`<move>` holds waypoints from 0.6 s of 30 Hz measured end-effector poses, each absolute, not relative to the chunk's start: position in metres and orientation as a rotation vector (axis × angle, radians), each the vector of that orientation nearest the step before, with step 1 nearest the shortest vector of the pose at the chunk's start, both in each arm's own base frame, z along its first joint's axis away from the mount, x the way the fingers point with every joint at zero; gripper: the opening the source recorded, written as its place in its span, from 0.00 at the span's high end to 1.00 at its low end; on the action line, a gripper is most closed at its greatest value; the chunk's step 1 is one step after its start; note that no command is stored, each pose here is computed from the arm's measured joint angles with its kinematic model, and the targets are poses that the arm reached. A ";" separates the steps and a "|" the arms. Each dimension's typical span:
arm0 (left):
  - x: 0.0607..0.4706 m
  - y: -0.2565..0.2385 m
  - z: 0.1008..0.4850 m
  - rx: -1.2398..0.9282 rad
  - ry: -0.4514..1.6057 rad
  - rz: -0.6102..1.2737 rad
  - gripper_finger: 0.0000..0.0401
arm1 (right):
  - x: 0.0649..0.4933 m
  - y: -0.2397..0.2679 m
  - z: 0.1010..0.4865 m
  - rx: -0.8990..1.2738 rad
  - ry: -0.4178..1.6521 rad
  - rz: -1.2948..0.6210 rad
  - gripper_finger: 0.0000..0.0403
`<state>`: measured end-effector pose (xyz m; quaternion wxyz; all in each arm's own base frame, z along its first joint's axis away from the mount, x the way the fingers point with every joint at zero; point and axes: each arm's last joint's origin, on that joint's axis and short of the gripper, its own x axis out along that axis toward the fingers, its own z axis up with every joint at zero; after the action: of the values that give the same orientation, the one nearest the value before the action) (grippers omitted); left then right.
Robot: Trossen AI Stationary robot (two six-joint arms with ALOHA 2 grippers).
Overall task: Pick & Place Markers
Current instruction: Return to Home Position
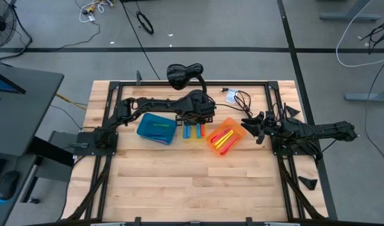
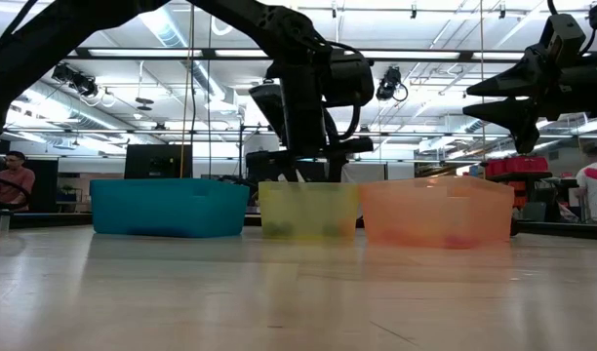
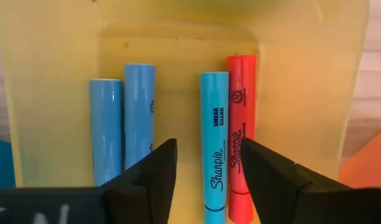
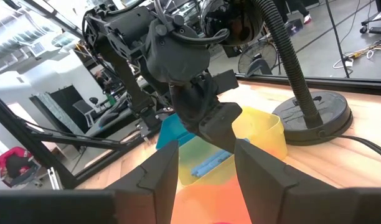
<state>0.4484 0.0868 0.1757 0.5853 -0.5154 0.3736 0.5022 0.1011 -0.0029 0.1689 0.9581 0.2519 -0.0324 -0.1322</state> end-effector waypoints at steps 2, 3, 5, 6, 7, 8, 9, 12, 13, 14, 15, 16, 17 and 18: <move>0.448 0.087 0.176 -1.199 0.873 1.168 0.52 | 0.101 -0.003 0.169 0.511 -0.066 -0.268 0.60; 0.448 0.087 0.176 -1.191 0.878 1.163 0.50 | 0.101 -0.003 0.169 0.511 -0.066 -0.268 0.60; 0.448 0.087 0.176 -1.171 0.890 1.149 0.47 | 0.101 -0.003 0.169 0.511 -0.066 -0.268 0.60; 0.448 0.087 0.177 -1.159 0.896 1.140 0.46 | 0.101 -0.003 0.169 0.511 -0.065 -0.268 0.60; 0.448 0.087 0.179 -1.144 0.902 1.127 0.45 | 0.101 -0.003 0.169 0.511 -0.065 -0.268 0.60; 0.447 0.086 0.182 -1.130 0.902 1.116 0.44 | 0.101 -0.003 0.169 0.511 -0.066 -0.268 0.60; 0.446 0.086 0.186 -1.102 0.903 1.106 0.44 | 0.101 -0.003 0.169 0.511 -0.065 -0.268 0.60; 0.442 0.084 0.206 -0.996 0.895 1.036 0.43 | 0.101 -0.003 0.169 0.511 -0.065 -0.268 0.60; 0.441 0.083 0.214 -0.955 0.889 1.009 0.43 | 0.101 -0.003 0.169 0.511 -0.065 -0.268 0.60; 0.440 0.082 0.220 -0.910 0.892 0.981 0.43 | 0.101 -0.003 0.169 0.511 -0.066 -0.268 0.60; 0.438 0.080 0.224 -0.861 0.894 0.948 0.43 | 0.101 -0.003 0.169 0.511 -0.066 -0.268 0.60; 0.436 0.078 0.229 -0.813 0.893 0.910 0.43 | 0.101 -0.003 0.169 0.511 -0.066 -0.268 0.60; 0.434 0.075 0.233 -0.763 0.894 0.863 0.43 | 0.101 -0.003 0.169 0.511 -0.066 -0.268 0.60; 0.433 0.072 0.237 -0.709 0.890 0.809 0.43 | 0.101 -0.003 0.169 0.511 -0.065 -0.268 0.60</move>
<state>0.4326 0.0715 0.2369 0.7661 -0.3263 0.4097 0.3725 0.1011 -0.0029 0.1689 0.9582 0.2518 -0.0322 -0.1321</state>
